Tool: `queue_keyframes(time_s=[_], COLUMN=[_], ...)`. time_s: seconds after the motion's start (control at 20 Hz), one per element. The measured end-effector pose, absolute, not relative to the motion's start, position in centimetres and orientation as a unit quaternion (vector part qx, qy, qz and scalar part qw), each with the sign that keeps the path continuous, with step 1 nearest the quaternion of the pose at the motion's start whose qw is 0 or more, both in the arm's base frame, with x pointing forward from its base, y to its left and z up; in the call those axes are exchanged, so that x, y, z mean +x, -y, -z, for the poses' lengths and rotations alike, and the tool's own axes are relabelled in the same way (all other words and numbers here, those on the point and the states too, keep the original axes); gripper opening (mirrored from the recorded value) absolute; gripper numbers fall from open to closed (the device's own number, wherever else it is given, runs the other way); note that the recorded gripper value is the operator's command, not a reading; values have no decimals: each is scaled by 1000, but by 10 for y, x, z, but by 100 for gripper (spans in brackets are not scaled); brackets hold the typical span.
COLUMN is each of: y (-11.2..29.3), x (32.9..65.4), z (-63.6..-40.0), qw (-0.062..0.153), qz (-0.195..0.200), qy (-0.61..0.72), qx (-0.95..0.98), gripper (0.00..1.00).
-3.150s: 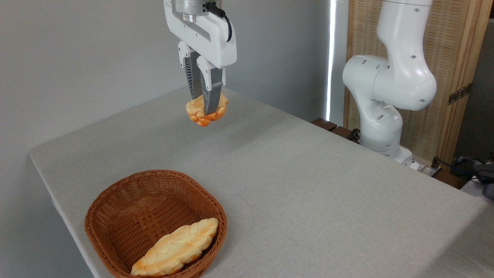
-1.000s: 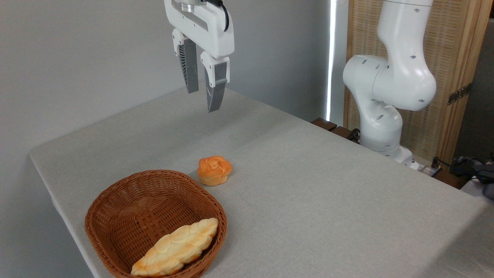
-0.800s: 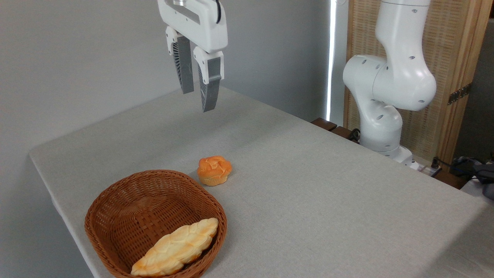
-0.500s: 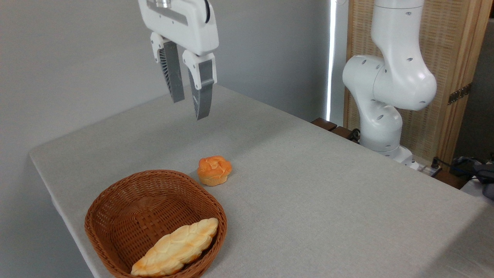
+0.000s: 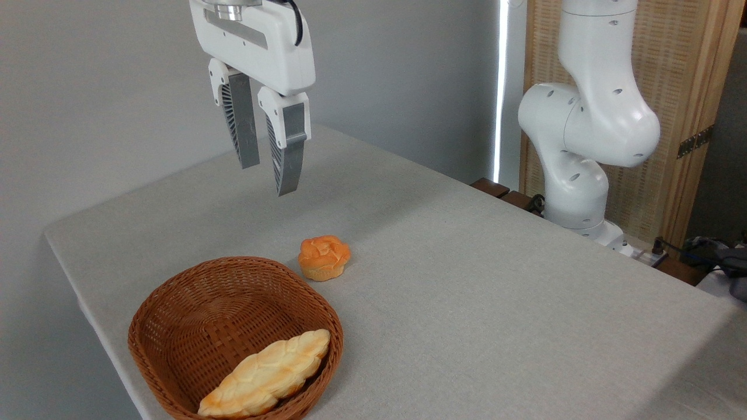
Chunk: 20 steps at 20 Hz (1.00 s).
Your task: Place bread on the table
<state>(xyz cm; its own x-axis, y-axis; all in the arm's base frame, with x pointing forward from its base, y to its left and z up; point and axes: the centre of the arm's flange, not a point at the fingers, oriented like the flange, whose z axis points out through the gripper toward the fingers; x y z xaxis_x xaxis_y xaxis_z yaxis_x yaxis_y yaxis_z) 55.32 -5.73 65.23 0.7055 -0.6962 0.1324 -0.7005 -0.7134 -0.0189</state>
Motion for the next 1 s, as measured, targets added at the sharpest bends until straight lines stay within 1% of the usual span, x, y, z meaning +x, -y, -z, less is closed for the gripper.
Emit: queue_keyframes(time_s=[0.45, 0.7, 1.0], y=[30, 36, 42], x=[556, 556, 551], z=[-651, -638, -632], qw=[16, 21, 29], qz=[-64, -49, -25], qy=[356, 361, 366], qx=[932, 931, 930], gripper=[100, 100, 100])
